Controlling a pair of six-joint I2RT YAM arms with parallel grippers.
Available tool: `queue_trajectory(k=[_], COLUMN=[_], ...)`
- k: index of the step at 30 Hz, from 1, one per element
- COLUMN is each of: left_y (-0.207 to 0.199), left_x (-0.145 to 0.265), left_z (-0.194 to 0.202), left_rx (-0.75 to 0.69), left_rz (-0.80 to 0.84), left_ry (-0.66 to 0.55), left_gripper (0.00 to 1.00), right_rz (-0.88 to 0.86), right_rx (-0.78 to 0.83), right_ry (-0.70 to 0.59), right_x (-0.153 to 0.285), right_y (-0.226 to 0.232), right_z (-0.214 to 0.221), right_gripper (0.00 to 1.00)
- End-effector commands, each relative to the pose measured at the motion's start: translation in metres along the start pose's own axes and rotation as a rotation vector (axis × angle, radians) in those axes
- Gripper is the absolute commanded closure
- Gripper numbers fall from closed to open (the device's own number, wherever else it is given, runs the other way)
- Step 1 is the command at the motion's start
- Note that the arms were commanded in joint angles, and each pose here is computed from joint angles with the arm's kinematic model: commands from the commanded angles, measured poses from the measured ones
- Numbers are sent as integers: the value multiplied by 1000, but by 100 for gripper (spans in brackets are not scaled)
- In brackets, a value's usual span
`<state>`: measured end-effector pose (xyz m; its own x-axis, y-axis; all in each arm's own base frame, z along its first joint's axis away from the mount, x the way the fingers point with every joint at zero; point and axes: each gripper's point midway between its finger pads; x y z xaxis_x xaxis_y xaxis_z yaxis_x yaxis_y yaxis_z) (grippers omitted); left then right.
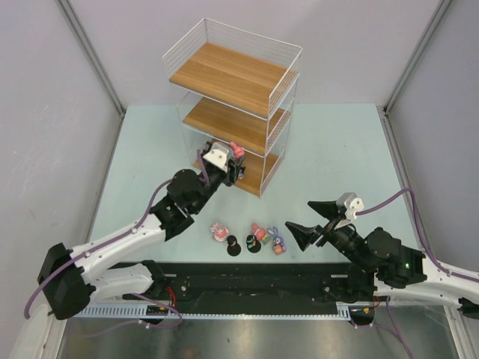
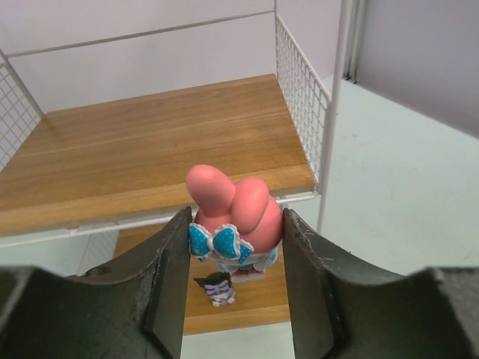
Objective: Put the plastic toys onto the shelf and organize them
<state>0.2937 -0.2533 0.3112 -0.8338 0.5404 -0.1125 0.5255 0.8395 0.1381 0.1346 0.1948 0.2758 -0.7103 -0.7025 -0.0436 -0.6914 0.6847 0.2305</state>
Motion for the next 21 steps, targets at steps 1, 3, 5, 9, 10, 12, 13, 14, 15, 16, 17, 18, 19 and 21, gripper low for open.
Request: queue_trajectory(k=[1,3,5,9,10,12,13,14,15,16,17,18,19,21], left_y=[15,19,20,24,23,27,26,26,28,27,27,27,27,27], left_x=[-23,-33,-40,-51,-53,-56,-60,-62,-64,-67,-68,-70,-72,-75], left_z=[-62,-62,-59,-62,-61,-64,-60,-59,-60,-56,-55,-58,-55,-55], left_rx=[-38,-29,-11,4,9,14,14,17,19,20,34,41,43,48], left_rz=[-16,-19,-23,-21,-12,-18,-15,-12,-15,-12,-12,-12,-11,-16], left_ry=[-185,-179,-165,-152,-151,-155,-145,-142,-142,-132,-129,-133,-127,-130], left_gripper=[100,100,100,100,100,100,100,100,100,100,100,100,100,100], right_rz=[17,17,22,35,37,38,39,39,39,42,45,48,49,57], right_rx=[-12,-7,-6,-3,-3,-3,-1,-2,-1,-3,-5,-4,-10,-11], right_ry=[-14,-9,-6,-3,-4,-3,-2,-2,1,-1,-2,0,-4,-3], right_x=[1,1,1,0,0,0,0,0,0,0,0,0,1,1], right_y=[-3,-3,-3,-5,-6,-6,-6,-6,-6,-6,-7,-8,-8,-9], right_z=[-6,-5,-4,-3,-3,-3,-3,-3,-2,-2,-2,-2,-3,-3], right_gripper=[0,0,0,0,0,0,0,0,0,0,0,0,0,0])
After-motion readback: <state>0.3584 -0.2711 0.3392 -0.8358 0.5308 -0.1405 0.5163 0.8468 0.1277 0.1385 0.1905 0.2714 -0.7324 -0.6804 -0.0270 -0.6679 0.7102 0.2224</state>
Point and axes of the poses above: each gripper's point midway between its finger pads, its own x axis back along the fingers, its own y axis along the line the jaws close on, z = x × y, and after that the axes turned 3 degrees about -x, right-handed
